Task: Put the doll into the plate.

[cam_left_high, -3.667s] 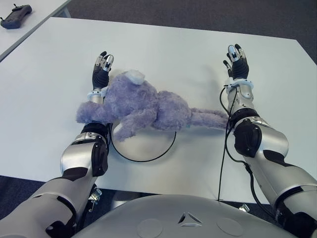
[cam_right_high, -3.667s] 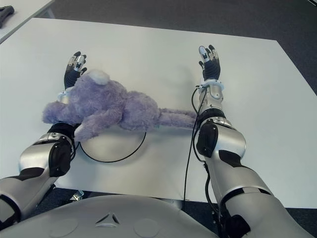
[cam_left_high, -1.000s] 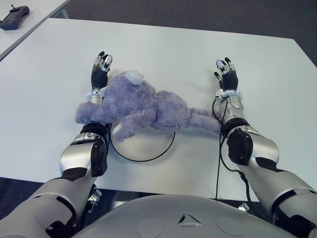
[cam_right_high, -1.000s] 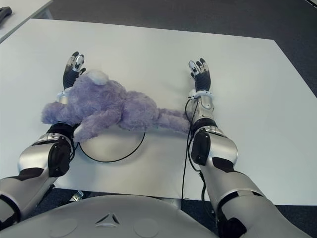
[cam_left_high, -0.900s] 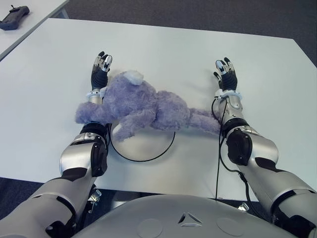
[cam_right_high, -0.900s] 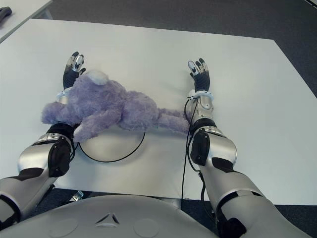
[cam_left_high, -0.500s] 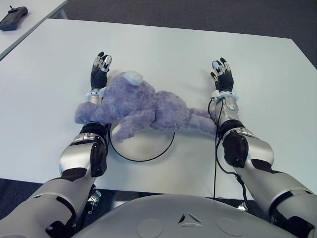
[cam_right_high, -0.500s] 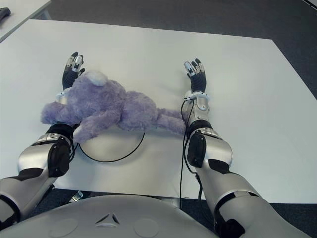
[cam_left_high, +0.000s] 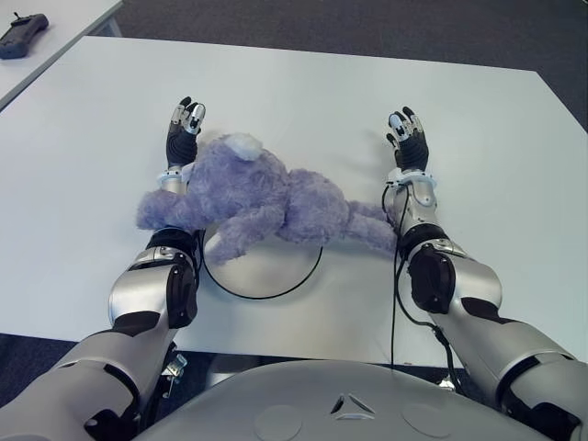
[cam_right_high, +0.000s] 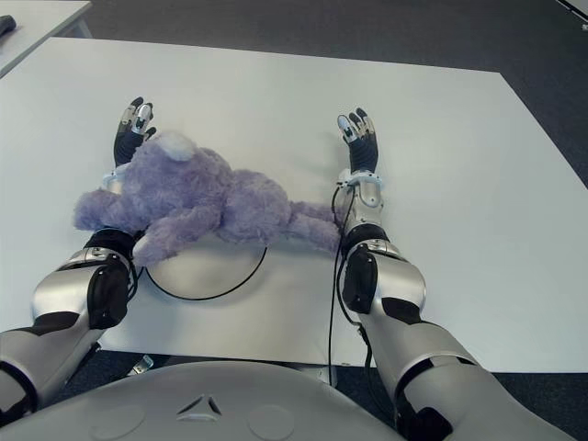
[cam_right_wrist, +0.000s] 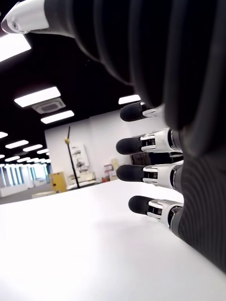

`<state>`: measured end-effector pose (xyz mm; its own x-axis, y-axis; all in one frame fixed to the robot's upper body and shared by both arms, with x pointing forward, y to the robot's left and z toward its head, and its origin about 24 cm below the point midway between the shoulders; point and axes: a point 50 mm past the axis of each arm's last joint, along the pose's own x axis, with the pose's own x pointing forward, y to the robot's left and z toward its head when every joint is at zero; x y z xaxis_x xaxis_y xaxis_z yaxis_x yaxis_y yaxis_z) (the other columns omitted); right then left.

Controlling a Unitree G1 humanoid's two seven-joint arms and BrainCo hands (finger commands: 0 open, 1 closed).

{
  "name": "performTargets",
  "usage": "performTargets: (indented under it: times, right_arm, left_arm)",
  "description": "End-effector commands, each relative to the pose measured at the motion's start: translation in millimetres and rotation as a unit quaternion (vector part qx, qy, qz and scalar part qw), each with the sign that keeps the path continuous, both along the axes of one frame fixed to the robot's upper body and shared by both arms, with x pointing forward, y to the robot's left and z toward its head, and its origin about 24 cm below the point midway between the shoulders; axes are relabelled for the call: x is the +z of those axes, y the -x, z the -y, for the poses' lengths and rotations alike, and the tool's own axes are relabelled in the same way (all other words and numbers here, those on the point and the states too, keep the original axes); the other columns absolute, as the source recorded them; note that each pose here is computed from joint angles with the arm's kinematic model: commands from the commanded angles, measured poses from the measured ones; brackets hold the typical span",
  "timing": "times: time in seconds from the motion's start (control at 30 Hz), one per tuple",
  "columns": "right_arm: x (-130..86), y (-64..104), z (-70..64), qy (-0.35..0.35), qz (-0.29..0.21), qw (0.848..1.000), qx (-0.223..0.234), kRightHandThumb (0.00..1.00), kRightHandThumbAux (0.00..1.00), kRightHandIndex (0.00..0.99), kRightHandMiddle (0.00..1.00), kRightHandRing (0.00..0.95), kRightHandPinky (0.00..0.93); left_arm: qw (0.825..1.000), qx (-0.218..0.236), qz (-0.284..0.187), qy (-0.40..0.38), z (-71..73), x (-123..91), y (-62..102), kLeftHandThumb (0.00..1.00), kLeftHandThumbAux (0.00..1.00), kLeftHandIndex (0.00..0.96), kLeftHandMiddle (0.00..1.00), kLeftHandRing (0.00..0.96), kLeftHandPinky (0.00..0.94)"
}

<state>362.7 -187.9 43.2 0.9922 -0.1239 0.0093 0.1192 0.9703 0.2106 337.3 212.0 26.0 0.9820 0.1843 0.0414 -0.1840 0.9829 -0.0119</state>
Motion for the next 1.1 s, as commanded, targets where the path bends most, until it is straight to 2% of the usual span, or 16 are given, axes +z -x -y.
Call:
performTargets:
  times: [0.03, 0.63, 1.1]
  right_arm:
    - [-68.3, 41.4, -18.4, -0.028, -0.124, 0.992, 0.008, 0.0, 0.58, 0.09, 0.118, 0.091, 0.061]
    - [-78.9, 52.2, -30.3, -0.029, -0.128, 0.991, 0.021, 0.0, 0.589, 0.09, 0.106, 0.083, 0.067]
    - [-86.5, 59.9, -34.0, -0.016, -0.139, 0.99, 0.028, 0.0, 0.604, 0.109, 0.13, 0.107, 0.096]
  left_arm:
    - [0.973, 0.016, -0.222, 0.066, 15.0, -111.8, 90.8, 0.0, 0.34, 0.094, 0.117, 0.038, 0.0]
    - [0.973, 0.015, -0.218, 0.068, 14.9, -111.6, 91.3, 0.0, 0.336, 0.074, 0.114, 0.034, 0.0]
    - [0.974, 0.014, -0.217, 0.062, 14.8, -111.4, 91.7, 0.0, 0.335, 0.069, 0.11, 0.029, 0.0]
